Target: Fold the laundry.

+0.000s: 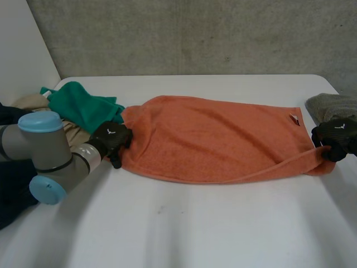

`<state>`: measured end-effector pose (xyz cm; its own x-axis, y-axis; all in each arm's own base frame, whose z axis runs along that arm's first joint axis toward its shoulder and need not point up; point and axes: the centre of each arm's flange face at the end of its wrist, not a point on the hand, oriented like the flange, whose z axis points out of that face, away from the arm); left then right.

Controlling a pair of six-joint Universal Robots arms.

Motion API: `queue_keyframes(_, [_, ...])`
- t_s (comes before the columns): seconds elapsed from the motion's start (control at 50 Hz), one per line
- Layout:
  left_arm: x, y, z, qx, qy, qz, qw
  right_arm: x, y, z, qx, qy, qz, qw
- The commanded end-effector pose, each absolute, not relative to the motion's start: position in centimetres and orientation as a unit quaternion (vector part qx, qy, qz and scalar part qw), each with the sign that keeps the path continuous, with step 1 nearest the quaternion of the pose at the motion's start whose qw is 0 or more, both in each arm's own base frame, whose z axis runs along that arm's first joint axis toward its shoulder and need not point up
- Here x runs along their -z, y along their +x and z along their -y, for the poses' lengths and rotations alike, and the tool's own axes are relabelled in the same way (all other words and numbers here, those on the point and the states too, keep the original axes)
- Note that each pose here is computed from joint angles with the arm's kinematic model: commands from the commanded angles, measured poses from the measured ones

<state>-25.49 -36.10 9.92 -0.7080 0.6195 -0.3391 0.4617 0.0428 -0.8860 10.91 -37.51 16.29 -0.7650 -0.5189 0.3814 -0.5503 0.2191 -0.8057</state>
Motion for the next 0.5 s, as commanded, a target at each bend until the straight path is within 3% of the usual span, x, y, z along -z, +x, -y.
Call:
queue_keyframes(0.02, [-9.9,-25.5,36.6,-0.586,-0.375,0.716,0.054,-16.2,10.7,37.5,-0.521,0.339,0.783,0.016])
queue_keyframes(0.24, [-13.5,-24.9,35.8,-0.613,-0.357,0.705,0.027,-16.6,10.8,37.3,-0.523,0.344,0.780,0.016])
queue_keyframes(0.38, [-11.5,-25.1,35.4,-0.601,-0.376,0.704,0.035,-16.3,11.4,36.9,-0.520,0.350,0.780,0.009])
queue_keyframes(0.5, [-9.8,-25.2,35.5,-0.587,-0.403,0.702,0.013,-15.8,11.5,36.8,-0.515,0.350,0.783,0.005])
